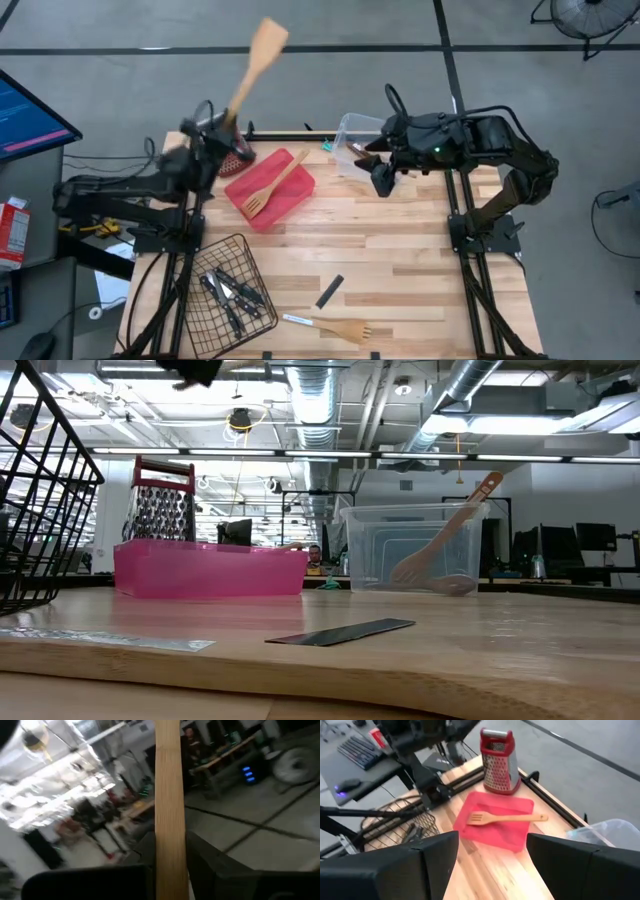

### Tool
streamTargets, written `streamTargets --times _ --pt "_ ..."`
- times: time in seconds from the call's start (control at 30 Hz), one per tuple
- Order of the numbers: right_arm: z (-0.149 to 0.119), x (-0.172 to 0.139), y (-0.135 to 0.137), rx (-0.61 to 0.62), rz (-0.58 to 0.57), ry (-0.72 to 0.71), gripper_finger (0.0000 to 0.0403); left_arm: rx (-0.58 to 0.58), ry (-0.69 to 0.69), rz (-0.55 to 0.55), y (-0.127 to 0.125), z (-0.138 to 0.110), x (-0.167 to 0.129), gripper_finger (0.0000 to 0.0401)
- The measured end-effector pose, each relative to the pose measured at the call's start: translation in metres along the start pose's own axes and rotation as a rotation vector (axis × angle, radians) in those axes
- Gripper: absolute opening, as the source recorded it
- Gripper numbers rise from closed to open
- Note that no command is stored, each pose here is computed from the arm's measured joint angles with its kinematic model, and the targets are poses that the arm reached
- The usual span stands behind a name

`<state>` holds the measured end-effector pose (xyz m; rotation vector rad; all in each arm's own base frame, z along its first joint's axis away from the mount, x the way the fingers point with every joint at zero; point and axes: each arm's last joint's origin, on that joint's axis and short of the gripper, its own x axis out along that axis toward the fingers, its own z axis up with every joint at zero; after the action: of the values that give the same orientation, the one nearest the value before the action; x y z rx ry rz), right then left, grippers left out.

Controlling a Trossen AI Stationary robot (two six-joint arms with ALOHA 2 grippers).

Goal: Pick & Place Kitchen Items
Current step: Put the wooden spatula into the red bin

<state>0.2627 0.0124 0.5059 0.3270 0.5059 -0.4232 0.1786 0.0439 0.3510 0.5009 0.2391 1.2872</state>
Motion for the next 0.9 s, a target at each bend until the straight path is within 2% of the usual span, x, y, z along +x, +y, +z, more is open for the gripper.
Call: streamTargets --times 0.2,0.37,0.57,0.73,0.9 --pt "-0.003 0.000 0.001 -0.074 0.017 0.030 0.0249 -0.204 0.034 -0.113 -0.038 -0.052 -0.019 0.0049" --pt "-0.003 0.000 0.001 -0.090 0.020 0.035 0.0249 -0.306 0.056 -0.208 -0.058 -0.087 -0.038 0.0049" --pt "-0.003 0.000 0.001 -0.090 0.037 0.044 0.0249 -0.453 0.105 -0.278 -0.071 -0.125 -0.052 0.0049" --pt "-0.003 0.000 0.002 -0.086 0.040 0.036 0.0249 -0.553 0.162 -0.454 -0.079 -0.153 -0.057 0.0049" --pt "-0.002 0.000 0.002 -0.082 0.043 0.029 0.0249 -0.586 0.225 -0.547 -0.082 -0.176 -0.060 0.0049"
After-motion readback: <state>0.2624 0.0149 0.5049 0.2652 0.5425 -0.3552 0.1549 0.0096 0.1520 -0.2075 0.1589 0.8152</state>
